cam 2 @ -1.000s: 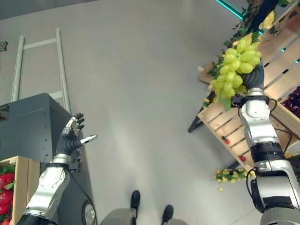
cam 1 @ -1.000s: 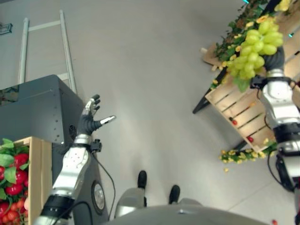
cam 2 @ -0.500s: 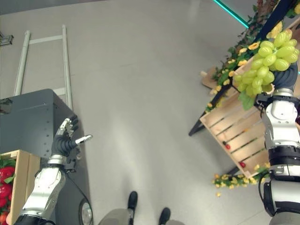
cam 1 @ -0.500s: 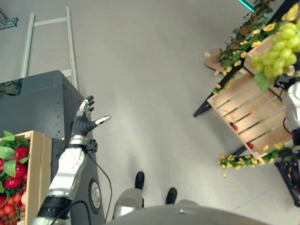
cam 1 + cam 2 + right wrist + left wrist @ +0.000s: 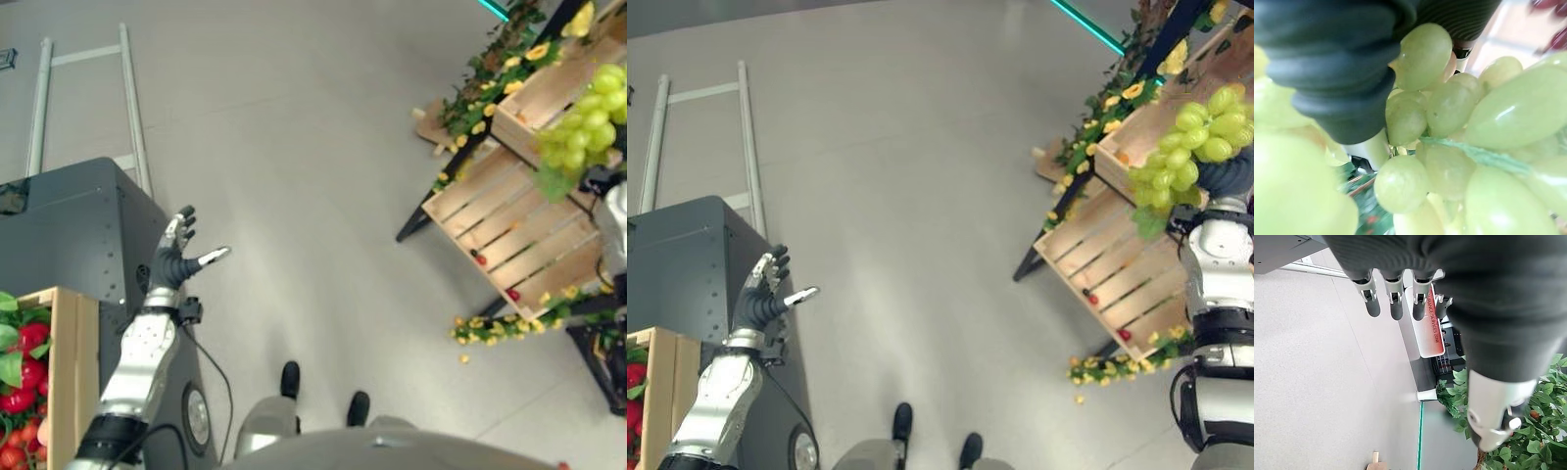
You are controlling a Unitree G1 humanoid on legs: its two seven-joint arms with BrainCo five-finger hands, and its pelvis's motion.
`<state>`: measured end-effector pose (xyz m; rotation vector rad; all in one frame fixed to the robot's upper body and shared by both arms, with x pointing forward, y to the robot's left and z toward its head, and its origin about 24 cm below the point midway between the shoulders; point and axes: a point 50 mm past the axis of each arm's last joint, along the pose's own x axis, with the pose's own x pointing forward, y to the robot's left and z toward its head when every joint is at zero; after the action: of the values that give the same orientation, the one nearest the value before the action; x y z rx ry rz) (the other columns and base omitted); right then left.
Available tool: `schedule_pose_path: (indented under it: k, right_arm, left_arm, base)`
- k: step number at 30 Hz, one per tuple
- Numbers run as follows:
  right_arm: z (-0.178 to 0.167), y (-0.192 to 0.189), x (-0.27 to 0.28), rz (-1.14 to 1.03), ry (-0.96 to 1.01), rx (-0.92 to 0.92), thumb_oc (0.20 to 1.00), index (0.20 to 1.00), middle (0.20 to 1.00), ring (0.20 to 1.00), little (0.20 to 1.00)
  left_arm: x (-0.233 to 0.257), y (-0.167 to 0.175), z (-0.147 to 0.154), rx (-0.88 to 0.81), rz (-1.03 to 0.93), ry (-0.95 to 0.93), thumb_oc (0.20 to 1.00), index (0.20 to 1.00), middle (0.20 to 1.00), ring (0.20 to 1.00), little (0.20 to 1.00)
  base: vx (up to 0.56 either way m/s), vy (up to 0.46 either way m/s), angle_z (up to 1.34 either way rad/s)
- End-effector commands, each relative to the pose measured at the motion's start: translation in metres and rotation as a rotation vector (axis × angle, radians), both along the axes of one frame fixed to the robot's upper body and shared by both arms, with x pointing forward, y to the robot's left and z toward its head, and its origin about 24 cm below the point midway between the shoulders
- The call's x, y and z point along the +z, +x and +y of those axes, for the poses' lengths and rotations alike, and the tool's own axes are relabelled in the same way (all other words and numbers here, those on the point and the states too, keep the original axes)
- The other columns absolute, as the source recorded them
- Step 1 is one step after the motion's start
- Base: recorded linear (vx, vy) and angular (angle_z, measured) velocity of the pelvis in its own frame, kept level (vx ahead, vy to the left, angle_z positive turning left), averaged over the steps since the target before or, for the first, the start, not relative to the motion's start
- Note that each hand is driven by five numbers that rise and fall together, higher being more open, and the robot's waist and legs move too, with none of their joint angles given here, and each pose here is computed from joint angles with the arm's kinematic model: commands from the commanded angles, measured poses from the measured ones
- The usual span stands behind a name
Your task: Pick up the fruits from the basket on one side to the basket on the other side
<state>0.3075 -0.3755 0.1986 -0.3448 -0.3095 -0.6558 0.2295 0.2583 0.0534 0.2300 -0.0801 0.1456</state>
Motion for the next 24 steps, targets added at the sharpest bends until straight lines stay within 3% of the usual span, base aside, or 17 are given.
schedule_pose_path:
  k: [1,11,24]
  right_arm:
    - [0.002,-0.010,0.057,-0.207,-0.098,0.017,0.200,0.200,0.200,0.200,0.200]
    - [0.005,-0.019,0.091,-0.290,-0.169,0.055,0.200,0.200,0.200,0.200,0.200]
    - [-0.006,-0.021,0.084,-0.254,-0.148,0.005,0.200,0.200,0.200,0.200,0.200]
  left_arm:
    - [0.010,0.000,0.009,0.035,-0.060,0.040,1.000,1.000,1.000,1.000,1.000]
    - [0.017,0.013,0.007,0.020,-0.094,0.018,1.000,1.000,1.000,1.000,1.000]
    - [0.013,0.017,-0.006,-0.017,-0.092,-0.001,1.000,1.000,1.000,1.000,1.000]
  base:
    - [-0.03,-0.021,-0.11]
    - [-0.07,-0.088,-0.39]
    - [-0.02,-0.001,-0.32]
